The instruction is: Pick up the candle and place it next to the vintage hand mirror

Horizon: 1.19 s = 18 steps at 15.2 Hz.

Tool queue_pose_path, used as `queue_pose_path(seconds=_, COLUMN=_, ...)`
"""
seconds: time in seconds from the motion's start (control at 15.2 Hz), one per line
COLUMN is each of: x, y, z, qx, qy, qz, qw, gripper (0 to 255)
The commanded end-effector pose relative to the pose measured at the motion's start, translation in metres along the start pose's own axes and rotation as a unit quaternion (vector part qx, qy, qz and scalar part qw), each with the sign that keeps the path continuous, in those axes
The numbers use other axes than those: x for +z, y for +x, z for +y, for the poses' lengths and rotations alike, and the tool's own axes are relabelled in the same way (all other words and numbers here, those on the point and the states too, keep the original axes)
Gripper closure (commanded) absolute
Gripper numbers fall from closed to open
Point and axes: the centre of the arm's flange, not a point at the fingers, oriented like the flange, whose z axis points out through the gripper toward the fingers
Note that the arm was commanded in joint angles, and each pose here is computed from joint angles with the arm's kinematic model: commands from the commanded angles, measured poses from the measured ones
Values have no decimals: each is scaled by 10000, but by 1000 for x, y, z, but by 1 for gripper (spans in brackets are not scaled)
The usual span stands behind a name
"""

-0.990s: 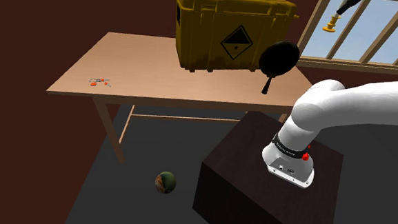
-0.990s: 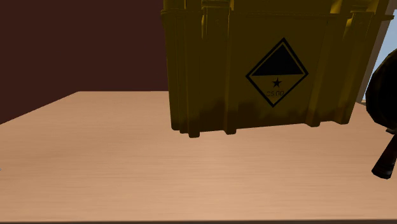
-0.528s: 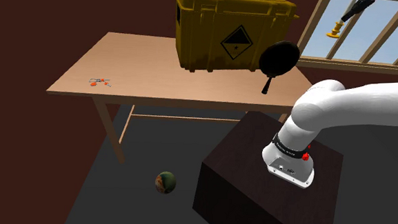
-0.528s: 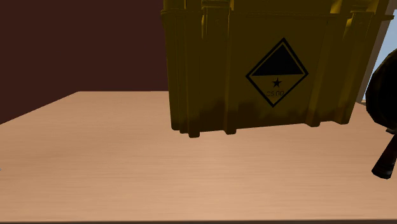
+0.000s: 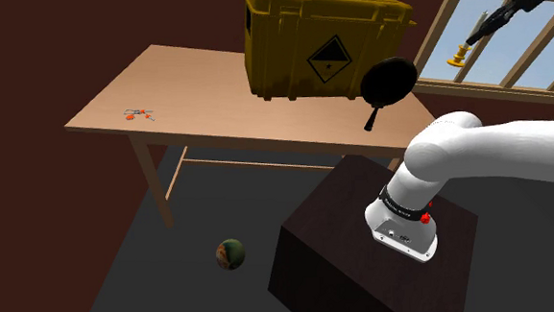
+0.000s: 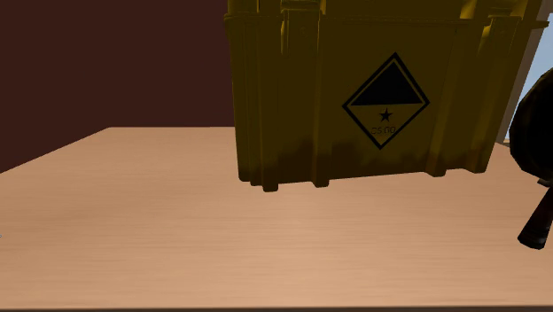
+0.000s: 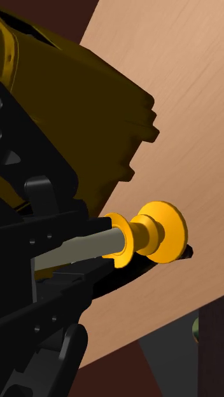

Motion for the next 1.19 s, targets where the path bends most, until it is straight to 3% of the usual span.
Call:
queue_pose_path(seconds=0.0, x=9, y=-4, z=0, qx=0, qy=-2, qz=1, qw=10000, gripper=255)
queue_pose_path(seconds=1.12, x=90, y=-41, z=-1, qx=0, qy=-2, qz=1, qw=10000, gripper=255)
